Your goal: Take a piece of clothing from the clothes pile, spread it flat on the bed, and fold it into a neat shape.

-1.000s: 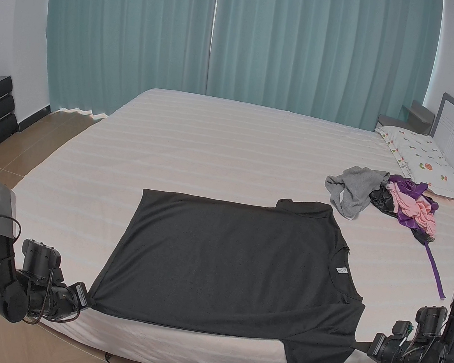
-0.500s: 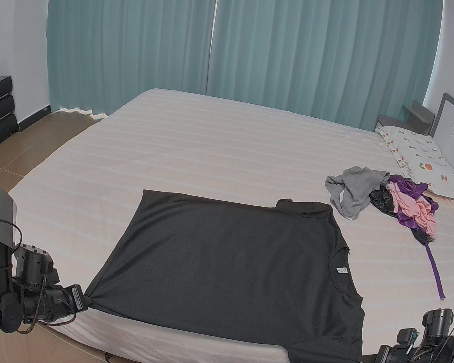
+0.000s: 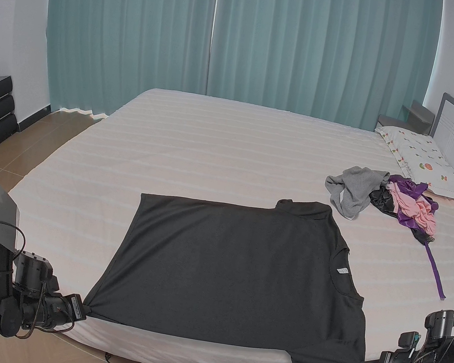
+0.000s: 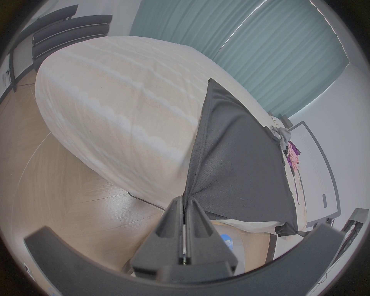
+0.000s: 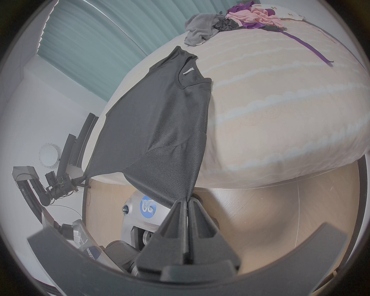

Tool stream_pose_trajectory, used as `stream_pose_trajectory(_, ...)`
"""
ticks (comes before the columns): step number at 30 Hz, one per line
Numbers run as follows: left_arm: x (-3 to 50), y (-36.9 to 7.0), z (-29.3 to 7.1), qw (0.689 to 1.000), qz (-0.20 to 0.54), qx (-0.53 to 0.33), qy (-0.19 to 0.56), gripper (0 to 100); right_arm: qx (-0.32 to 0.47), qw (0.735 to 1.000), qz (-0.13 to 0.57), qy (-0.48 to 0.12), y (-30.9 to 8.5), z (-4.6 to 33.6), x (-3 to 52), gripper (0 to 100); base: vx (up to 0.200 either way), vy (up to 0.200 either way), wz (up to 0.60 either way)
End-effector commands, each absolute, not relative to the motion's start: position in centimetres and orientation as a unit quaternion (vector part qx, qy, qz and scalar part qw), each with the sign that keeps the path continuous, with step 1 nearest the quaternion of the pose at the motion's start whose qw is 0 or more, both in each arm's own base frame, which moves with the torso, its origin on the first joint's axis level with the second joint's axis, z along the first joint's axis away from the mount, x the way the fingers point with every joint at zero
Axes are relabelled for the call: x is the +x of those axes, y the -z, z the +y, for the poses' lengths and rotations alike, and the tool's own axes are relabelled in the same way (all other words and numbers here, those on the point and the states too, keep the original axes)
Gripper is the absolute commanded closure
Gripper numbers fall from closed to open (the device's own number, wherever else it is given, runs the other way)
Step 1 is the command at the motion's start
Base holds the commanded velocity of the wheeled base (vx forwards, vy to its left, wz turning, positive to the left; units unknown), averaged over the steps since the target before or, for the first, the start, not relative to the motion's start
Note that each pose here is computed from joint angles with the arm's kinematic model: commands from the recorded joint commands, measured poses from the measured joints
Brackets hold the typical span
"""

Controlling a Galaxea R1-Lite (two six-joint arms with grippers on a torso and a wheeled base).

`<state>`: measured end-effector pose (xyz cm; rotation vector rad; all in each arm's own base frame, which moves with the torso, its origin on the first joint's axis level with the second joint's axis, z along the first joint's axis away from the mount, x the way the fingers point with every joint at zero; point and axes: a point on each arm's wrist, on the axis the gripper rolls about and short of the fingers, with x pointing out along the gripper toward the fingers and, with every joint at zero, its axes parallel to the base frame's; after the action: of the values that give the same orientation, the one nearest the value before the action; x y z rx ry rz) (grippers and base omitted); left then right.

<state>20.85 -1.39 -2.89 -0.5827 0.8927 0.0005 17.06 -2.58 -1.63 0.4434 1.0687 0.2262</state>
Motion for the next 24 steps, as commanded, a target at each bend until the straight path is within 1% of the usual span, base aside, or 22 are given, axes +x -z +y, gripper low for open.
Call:
stream_pose_trajectory(1, 20.3, 3.0, -1.3, 0.857, 0.436, -0.275, -0.003, 100, 0.209, 0.828, 0.509, -0.107, 1.5, -2.5, 16.6, 100, 0.000, 0.000, 0.00)
stream_pose_trajectory(15, 19.3, 2.6, -1.5, 0.847, 0.473, -0.242, 0.005, 100, 0.176, 0.829, 0.517, -0.124, -0.1, -2.4, 14.9, 100, 0.000, 0.000, 0.00)
stream_pose_trajectory(24, 18.6, 2.2, -1.4, 0.841, 0.495, -0.219, 0.011, 100, 0.170, 0.821, 0.530, -0.130, -0.6, -2.2, 14.1, 100, 0.000, 0.000, 0.00)
